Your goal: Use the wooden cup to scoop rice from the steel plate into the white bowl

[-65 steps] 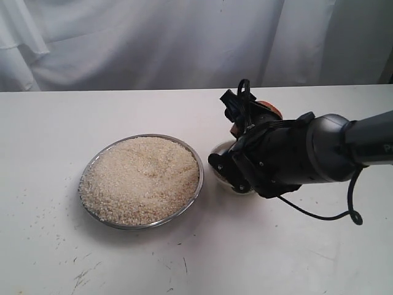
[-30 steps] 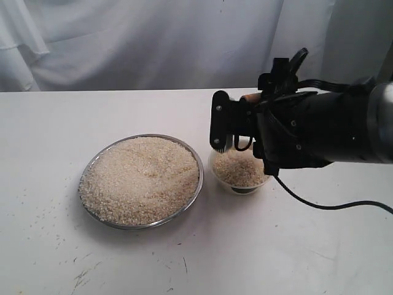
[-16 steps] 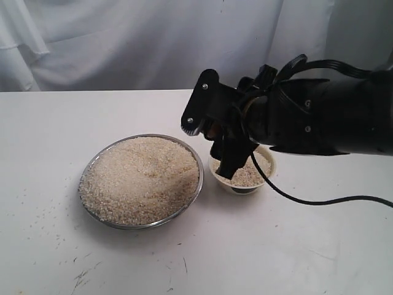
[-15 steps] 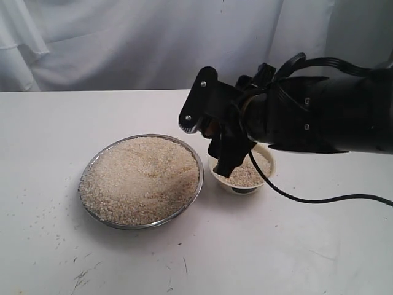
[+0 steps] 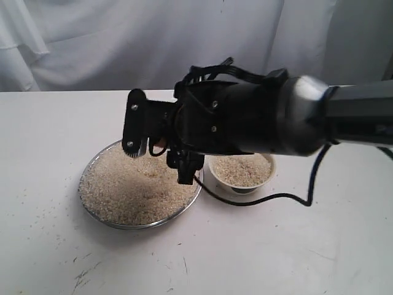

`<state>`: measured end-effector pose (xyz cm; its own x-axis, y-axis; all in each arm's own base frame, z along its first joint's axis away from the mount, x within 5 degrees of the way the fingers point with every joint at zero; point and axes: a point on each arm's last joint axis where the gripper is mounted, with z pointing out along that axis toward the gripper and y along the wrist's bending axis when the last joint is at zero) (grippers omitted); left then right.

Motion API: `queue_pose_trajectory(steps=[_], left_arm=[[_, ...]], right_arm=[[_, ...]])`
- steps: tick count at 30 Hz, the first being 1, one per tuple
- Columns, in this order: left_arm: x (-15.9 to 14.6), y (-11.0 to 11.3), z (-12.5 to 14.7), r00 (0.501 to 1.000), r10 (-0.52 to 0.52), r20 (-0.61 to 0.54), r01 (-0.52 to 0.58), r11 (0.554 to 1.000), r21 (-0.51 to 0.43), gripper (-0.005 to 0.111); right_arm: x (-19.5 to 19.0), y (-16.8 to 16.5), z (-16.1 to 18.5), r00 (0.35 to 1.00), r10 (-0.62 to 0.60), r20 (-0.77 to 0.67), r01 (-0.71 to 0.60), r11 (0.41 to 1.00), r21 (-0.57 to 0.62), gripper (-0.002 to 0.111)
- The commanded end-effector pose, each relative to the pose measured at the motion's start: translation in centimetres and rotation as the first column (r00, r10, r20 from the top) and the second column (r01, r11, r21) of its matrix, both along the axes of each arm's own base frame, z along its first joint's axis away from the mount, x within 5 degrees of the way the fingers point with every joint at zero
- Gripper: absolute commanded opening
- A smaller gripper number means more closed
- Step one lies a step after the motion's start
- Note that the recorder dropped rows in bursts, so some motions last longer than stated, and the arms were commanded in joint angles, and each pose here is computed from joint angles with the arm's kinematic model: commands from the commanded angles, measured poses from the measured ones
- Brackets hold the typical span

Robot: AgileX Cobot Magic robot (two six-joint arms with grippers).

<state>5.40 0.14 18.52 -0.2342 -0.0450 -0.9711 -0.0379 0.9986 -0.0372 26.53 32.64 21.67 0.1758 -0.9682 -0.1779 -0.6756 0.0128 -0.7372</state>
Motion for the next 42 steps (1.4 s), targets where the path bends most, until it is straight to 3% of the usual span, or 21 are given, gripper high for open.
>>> queue_pose_trajectory(steps=[1, 12, 22, 29, 39, 42], left_arm=[[0.0, 0.0, -0.1, 1.000, 0.002, 0.006, -0.002, 1.000, -0.001, 0.000], [0.0, 0.0, -0.1, 1.000, 0.002, 0.006, -0.002, 1.000, -0.001, 0.000], [0.0, 0.0, -0.1, 1.000, 0.002, 0.006, -0.002, 1.000, -0.001, 0.000], [0.0, 0.0, -0.1, 1.000, 0.002, 0.006, -0.002, 1.000, -0.001, 0.000], [0.0, 0.0, -0.1, 1.000, 0.002, 0.006, -0.002, 1.000, -0.001, 0.000], [0.0, 0.0, -0.1, 1.000, 0.002, 0.006, -0.002, 1.000, -0.001, 0.000]], right_arm=[[-0.3, 1.1, -0.3, 0.996, 0.089, 0.024, -0.083, 0.980, -0.182, 0.000], [-3.2, 1.4, -1.2, 0.971, 0.197, -0.136, -0.236, 0.876, -0.421, 0.000], [-1.5, 2.8, 1.1, 0.977, 0.151, -0.147, -0.206, 0.840, -0.503, 0.000], [-1.0, 2.9, 0.1, 0.969, 0.177, -0.170, -0.243, 0.796, -0.555, 0.000], [0.5, 2.6, -3.4, 0.978, 0.167, -0.124, -0.203, 0.637, -0.744, 0.000], [0.6, 2.6, -3.9, 0.979, 0.160, -0.127, -0.200, 0.621, -0.758, 0.000]])
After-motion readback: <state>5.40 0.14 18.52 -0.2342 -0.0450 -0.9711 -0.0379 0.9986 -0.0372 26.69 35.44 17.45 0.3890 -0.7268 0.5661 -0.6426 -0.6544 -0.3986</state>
